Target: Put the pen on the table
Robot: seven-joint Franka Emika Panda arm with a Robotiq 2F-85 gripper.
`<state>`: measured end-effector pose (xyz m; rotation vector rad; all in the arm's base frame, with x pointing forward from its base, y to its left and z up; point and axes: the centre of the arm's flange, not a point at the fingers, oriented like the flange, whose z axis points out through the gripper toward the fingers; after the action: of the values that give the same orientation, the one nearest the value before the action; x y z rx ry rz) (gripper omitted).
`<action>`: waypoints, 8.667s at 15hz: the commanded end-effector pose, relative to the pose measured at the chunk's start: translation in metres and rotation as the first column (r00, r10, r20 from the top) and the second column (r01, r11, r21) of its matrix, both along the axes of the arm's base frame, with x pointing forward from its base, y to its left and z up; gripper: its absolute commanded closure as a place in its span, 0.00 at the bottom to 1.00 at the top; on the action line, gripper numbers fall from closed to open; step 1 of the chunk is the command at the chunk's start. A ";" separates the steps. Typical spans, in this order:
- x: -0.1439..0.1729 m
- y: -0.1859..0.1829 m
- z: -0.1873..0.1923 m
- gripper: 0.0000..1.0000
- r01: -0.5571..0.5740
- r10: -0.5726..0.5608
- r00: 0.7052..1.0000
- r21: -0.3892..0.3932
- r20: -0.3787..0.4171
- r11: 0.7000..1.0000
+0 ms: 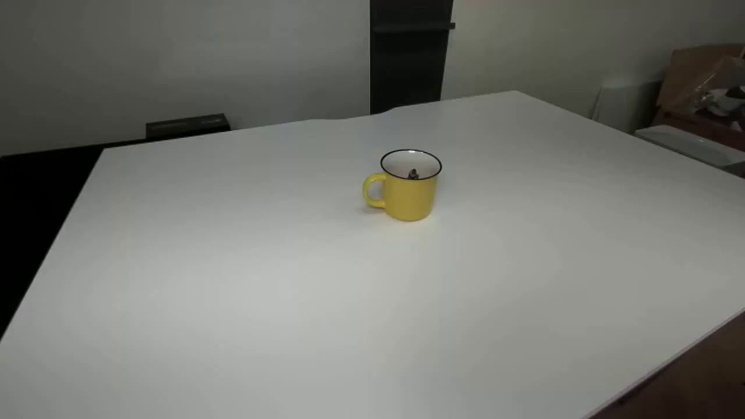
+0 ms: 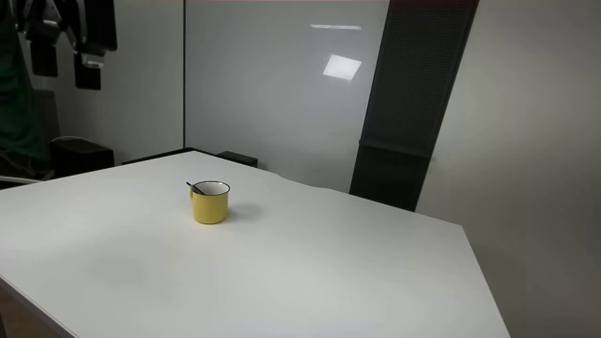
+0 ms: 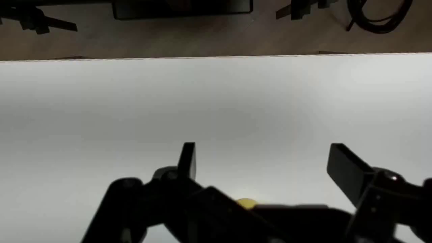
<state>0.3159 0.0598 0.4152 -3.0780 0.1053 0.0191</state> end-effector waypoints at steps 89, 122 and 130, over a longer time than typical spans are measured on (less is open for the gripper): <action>0.227 0.057 -0.199 0.69 0.078 -0.067 0.994 -0.132 0.083 0.988; 0.214 0.058 -0.062 0.99 -0.026 0.113 0.920 -0.229 0.375 0.973; 0.193 0.002 -0.049 0.99 0.031 0.048 0.875 -0.154 0.482 0.988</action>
<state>0.5255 0.0896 0.3668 -3.1817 0.0082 -0.7292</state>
